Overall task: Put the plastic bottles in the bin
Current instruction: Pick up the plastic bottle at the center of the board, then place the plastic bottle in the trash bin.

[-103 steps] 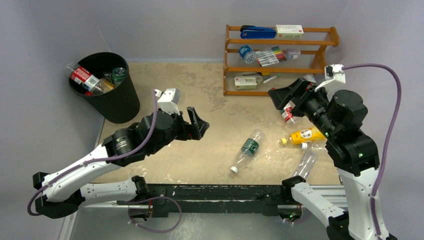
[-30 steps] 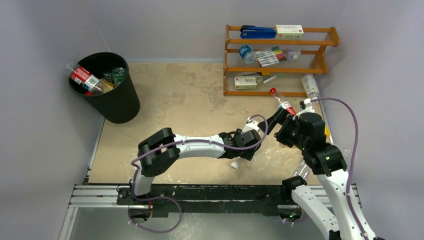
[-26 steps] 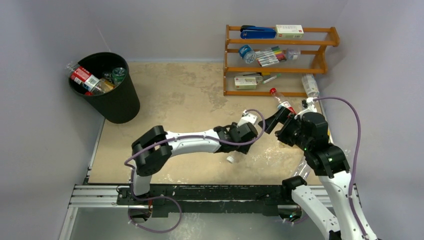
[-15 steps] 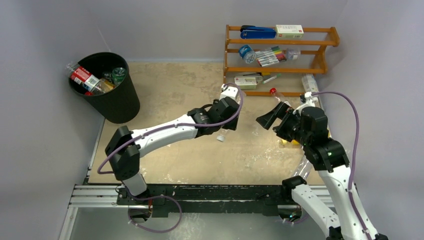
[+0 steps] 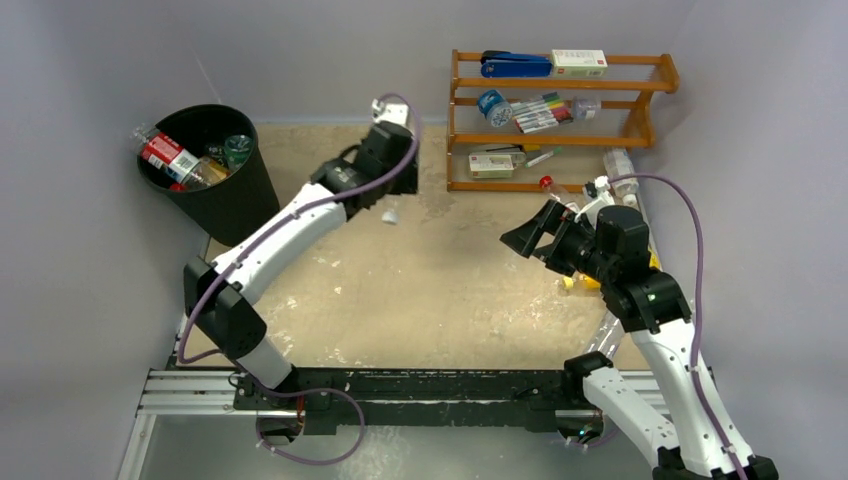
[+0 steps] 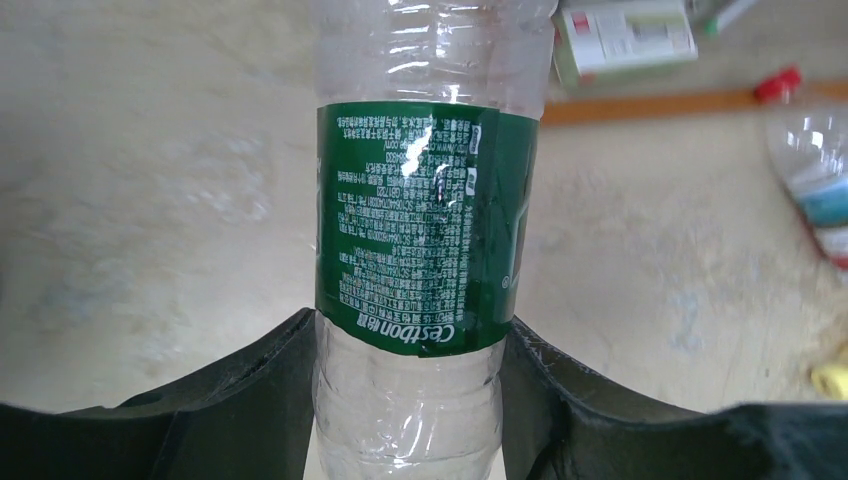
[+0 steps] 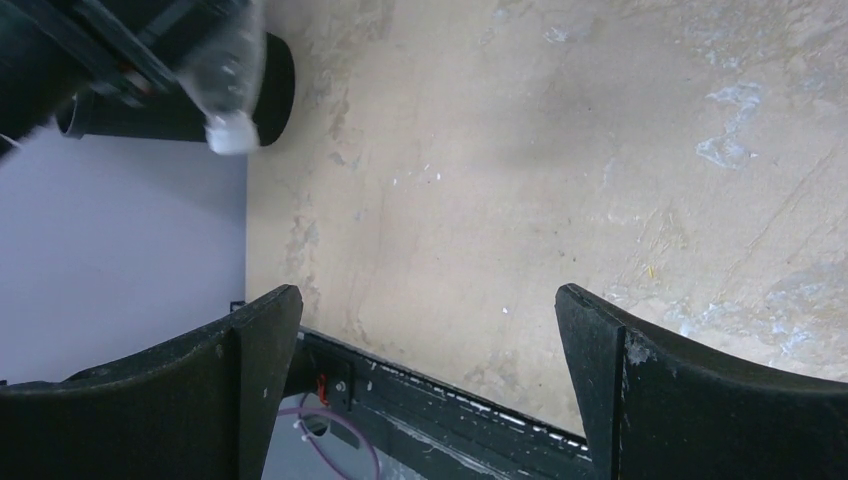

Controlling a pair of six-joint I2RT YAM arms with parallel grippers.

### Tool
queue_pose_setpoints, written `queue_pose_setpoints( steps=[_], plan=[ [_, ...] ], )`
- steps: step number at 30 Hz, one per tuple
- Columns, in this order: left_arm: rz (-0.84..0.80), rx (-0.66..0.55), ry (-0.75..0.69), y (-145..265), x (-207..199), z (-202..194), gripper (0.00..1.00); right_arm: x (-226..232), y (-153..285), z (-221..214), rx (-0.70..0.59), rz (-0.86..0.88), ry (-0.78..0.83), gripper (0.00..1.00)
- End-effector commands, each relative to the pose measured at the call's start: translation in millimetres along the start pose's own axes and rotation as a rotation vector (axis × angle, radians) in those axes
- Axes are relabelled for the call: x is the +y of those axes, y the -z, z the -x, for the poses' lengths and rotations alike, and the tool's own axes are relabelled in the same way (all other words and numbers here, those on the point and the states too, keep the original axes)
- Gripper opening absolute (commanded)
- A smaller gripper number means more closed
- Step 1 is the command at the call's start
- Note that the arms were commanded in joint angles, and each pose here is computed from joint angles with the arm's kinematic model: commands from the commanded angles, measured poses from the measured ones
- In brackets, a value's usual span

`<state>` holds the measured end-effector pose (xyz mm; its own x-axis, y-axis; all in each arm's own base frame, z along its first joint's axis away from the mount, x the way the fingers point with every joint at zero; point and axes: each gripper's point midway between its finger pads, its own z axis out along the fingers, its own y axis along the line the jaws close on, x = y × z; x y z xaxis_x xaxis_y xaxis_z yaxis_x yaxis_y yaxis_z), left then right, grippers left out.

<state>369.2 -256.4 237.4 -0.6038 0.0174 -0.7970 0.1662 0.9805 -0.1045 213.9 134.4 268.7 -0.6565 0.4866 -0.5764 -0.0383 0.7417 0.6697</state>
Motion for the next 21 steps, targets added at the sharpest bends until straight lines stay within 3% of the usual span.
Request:
queue_pose_setpoints(
  steps=[1, 13, 21],
  plan=[
    [0.045, -0.157, 0.039, 47, 49, 79, 0.55, 10, 2, -2, 0.007, 0.067, 0.032, 1.00],
    [0.307, -0.319, 0.309, 93, 241, 172, 0.55, 3, 3, -22, 0.055, 0.081, 0.012, 1.00],
    [0.457, -0.386, 0.434, 120, 336, 185, 0.56, 2, 0, -24, 0.064, 0.085, 0.014, 1.00]
  ],
)
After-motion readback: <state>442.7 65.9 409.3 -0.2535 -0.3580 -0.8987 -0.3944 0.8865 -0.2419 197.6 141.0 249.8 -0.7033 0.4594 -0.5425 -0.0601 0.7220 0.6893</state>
